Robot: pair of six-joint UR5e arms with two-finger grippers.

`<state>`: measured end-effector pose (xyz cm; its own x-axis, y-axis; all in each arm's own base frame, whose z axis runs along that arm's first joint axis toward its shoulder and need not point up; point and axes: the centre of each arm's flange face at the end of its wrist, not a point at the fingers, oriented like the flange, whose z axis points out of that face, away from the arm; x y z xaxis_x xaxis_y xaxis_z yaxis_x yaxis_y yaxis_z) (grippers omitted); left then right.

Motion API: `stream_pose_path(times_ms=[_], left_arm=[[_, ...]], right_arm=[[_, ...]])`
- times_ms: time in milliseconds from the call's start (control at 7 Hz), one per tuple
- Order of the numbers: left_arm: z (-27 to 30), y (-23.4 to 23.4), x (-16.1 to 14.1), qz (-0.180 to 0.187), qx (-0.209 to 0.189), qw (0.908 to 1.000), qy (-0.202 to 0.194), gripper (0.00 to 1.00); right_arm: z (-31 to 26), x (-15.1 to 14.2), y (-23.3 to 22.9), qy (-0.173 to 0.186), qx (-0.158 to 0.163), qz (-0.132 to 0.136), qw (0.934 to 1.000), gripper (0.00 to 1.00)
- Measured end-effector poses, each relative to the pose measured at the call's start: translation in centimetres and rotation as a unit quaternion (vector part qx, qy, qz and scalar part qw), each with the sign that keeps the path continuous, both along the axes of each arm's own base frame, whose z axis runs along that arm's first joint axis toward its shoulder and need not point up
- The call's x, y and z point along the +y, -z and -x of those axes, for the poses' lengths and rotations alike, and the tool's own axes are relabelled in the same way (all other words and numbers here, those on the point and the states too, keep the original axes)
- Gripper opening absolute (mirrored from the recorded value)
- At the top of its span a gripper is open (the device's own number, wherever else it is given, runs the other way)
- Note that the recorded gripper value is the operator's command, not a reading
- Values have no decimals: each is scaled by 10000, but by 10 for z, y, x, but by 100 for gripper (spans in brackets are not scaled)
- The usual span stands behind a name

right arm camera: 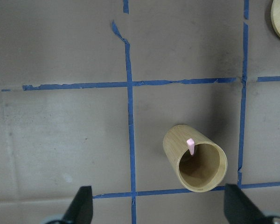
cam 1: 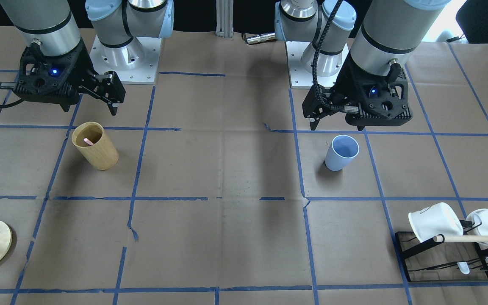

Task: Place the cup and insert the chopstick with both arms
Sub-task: 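Lower left gripper toward the light blue cup while right descends toward bamboo cup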

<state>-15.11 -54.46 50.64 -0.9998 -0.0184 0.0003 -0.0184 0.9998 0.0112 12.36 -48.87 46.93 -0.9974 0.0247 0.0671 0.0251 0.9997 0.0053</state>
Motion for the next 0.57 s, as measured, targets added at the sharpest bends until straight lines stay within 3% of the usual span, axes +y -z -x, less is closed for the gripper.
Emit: stream_pose_path(times_ms=[571], left_arm=[[-81,18,-13,-231,4,9988,-438,100]], right_arm=[[2,-16,21,-414,155,-614,9971,100]])
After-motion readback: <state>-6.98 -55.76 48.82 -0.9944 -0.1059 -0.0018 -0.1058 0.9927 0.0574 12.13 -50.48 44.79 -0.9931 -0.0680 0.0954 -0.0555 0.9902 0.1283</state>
